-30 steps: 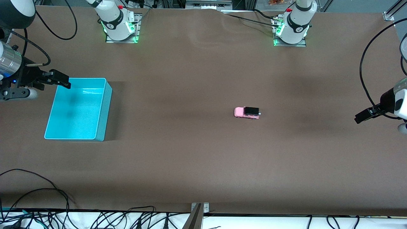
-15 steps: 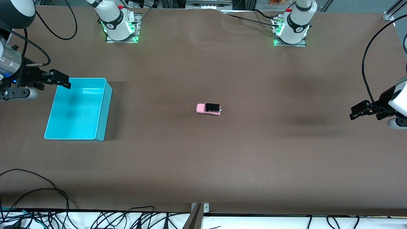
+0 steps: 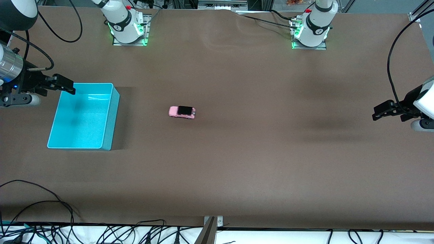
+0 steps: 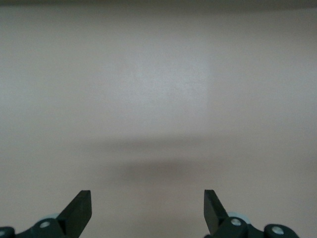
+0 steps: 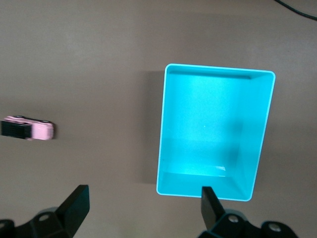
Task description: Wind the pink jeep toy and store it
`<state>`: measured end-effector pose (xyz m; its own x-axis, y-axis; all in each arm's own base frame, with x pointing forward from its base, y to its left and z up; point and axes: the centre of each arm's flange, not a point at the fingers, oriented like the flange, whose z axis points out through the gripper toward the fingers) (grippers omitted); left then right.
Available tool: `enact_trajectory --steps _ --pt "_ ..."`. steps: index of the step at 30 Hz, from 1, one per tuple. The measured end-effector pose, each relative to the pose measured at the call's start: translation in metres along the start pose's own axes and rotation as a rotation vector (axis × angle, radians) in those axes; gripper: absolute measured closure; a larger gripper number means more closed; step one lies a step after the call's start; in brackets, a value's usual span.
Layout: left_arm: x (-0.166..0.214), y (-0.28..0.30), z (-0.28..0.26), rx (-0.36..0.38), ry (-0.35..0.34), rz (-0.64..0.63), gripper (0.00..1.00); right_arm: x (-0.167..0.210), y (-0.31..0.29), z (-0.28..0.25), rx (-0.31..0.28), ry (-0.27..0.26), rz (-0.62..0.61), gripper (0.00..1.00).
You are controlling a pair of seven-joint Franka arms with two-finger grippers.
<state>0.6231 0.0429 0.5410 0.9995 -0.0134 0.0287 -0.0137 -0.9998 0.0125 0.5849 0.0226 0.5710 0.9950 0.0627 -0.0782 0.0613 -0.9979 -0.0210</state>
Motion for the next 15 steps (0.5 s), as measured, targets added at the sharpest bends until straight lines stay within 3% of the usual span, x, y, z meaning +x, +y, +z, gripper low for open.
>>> enact_trajectory --steps 15 --pt "-0.0019 0.0066 0.0038 -0.003 -0.012 0.015 0.0 0.0007 -0.0049 0.0014 0.0 -0.003 -0.009 0.0"
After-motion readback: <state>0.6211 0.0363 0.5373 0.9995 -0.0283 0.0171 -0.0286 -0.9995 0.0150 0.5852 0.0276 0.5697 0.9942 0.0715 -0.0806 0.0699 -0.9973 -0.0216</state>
